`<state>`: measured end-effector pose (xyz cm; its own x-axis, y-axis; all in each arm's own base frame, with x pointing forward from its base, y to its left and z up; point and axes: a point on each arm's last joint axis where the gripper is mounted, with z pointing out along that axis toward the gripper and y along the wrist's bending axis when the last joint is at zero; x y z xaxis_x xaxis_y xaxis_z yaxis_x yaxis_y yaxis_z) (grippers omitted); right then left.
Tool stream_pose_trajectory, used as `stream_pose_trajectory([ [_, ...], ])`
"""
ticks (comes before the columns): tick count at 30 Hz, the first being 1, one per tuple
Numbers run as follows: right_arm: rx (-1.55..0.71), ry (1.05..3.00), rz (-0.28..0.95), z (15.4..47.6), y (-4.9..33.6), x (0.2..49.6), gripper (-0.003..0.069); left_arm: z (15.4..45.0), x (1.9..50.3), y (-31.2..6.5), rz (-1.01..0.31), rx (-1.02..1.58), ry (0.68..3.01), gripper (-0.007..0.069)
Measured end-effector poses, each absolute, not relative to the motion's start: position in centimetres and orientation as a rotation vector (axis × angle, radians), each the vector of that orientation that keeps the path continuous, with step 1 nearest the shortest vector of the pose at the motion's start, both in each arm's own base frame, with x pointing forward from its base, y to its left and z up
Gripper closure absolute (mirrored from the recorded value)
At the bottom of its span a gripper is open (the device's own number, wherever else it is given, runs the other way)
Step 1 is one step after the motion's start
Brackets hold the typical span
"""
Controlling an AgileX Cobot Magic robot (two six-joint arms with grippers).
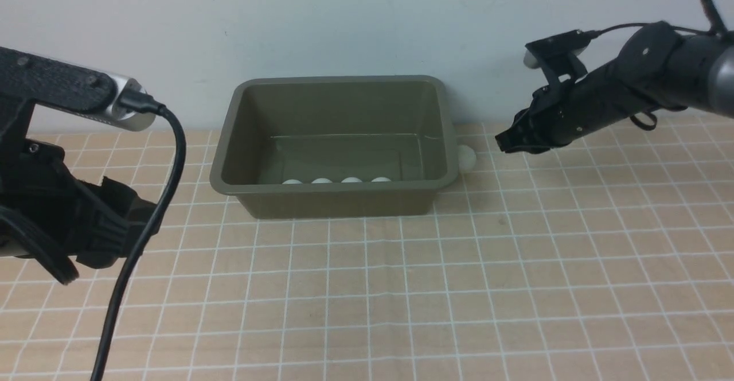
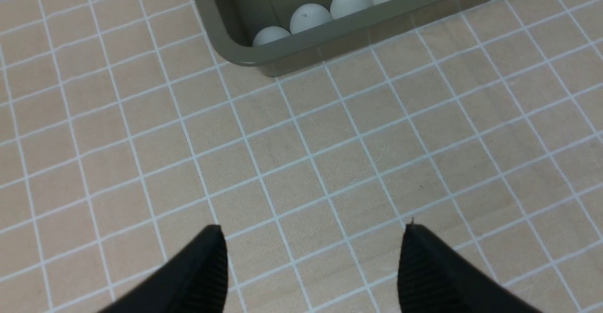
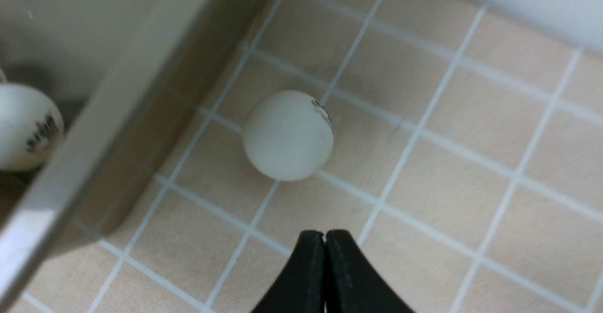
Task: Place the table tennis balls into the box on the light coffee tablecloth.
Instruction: 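Reach for and grasp a ping pong ball on the table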
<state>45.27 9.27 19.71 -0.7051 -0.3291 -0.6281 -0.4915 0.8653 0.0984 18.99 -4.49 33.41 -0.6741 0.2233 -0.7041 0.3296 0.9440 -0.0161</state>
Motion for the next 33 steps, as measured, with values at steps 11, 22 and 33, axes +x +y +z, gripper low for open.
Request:
stream_pose_trajectory([
  [11, -0.606, 2.413, 0.337, 19.90, 9.17, 45.28, 0.0676, 33.41, 18.99, -4.49, -0.182, 0.388, 2.336, 0.0221],
  [22, -0.603, 2.403, 0.310, 19.94, 8.76, 45.46, 0.0676, 33.41, 18.99, -4.49, -0.182, 0.388, 2.336, 0.0221],
  [33, -0.589, 2.376, 0.286, 20.10, 8.65, 45.74, 0.0676, 33.41, 18.98, -4.50, -0.183, 0.388, 2.336, 0.0221],
])
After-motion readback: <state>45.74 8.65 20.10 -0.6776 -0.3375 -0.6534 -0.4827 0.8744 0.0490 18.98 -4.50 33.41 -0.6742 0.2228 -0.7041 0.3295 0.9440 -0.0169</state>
